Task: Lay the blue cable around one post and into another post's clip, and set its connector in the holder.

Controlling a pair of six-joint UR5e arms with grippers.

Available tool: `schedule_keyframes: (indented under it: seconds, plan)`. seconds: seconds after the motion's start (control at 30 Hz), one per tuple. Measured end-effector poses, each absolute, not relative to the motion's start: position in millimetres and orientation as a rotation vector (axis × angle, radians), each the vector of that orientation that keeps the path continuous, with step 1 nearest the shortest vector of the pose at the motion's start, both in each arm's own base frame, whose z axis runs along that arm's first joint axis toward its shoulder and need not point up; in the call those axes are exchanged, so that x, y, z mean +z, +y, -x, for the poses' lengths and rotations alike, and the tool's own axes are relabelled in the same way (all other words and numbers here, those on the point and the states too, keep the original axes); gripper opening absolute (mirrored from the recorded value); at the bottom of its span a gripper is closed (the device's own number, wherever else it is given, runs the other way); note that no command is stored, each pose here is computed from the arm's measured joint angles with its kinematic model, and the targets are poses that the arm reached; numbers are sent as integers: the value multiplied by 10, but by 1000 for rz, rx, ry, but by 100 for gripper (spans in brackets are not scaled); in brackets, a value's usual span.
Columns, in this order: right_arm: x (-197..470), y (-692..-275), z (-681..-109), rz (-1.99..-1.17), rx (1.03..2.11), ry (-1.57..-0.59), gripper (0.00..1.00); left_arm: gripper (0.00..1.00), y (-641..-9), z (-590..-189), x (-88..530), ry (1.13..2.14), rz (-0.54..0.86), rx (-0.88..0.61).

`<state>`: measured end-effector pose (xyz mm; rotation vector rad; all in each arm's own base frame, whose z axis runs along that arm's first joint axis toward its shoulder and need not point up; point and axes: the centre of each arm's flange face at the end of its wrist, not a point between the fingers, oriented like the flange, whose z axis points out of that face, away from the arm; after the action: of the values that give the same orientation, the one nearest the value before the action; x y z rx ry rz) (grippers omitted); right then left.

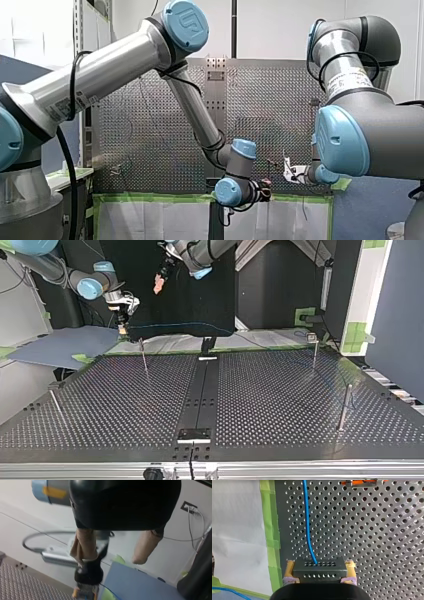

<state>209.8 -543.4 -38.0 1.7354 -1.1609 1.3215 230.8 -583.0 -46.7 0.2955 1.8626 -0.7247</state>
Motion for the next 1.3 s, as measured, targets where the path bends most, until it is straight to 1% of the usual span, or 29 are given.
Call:
schedule_keyframes:
  seconds: [0.23,0.63,0.93,1.3]
  plan:
    - [-380,-5434,-2103,-1736,1321,-1159,0,100,-5861,-2515,-705,1883,-274,-693]
    - [-380,-5435,-2103,-1735,1322,-1158,0,100,-6038,-2991,-495,1825,-189,-677]
    - [-381,-5449,-2069,-1728,1320,-1166,0,100,-6023,-3079,-477,1820,-175,-668]
    - [-379,-5452,-2068,-1727,1320,-1167,0,100,-5819,-3686,-399,1809,-95,-615]
